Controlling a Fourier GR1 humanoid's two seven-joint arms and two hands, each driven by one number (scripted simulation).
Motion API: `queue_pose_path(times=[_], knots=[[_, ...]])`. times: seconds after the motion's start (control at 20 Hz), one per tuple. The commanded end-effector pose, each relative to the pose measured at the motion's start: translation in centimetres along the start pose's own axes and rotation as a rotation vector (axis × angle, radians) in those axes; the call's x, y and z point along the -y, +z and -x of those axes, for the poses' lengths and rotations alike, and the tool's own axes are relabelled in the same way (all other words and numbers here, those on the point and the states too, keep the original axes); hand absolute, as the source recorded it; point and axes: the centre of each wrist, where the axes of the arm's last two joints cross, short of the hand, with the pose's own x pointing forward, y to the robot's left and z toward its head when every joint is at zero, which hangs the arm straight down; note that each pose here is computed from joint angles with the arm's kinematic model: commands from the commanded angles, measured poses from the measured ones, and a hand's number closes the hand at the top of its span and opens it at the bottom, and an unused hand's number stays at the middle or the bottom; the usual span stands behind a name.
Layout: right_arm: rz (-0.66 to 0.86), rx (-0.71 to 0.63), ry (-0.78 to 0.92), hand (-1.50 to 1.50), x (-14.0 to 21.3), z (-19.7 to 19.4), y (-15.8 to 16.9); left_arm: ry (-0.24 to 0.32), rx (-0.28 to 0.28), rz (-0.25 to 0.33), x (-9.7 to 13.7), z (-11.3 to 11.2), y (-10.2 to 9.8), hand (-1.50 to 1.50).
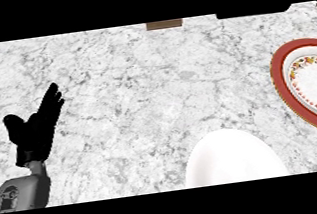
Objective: Pick the can from the plate and place it in the plate
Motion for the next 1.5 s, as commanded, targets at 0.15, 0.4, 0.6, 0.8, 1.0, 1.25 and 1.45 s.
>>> queue_pose_path(times=[0.15, 0.4, 0.6, 0.8, 1.0, 1.25, 1.45], knots=[[-0.157, -0.062, 0.127, 1.50, -0.8, 4.7, -1.1, -0.015, 0.020, 0.008, -0.2, -0.6, -0.1, 0.00], [-0.283, -0.180, -0.028, -1.50, -2.0, 6.7, -2.0, -0.006, 0.006, 0.014, 0.1, -0.7, -0.3, 0.00], [-0.301, -0.065, -0.061, -1.50, -0.9, 8.0, -2.1, 0.008, -0.005, 0.045, 0.1, 0.0, -0.4, 0.00], [-0.172, 0.085, -0.123, -1.50, 0.2, 7.9, -2.7, -0.027, -0.001, 0.005, 0.1, 0.1, -1.6, 0.00], [-0.075, 0.255, -0.338, -1.50, 0.3, 6.7, -4.9, -0.005, 0.009, -0.012, -0.5, -1.1, -0.8, 0.00], [-0.091, 0.169, -0.527, -1.50, 1.5, 6.8, -4.1, 0.012, -0.031, -0.017, -0.8, -0.3, 0.1, 0.00], [-0.225, -0.010, -0.663, -1.50, 0.4, 7.2, -4.1, -0.006, -0.016, -0.003, -0.7, -0.1, 0.4, 0.00]])
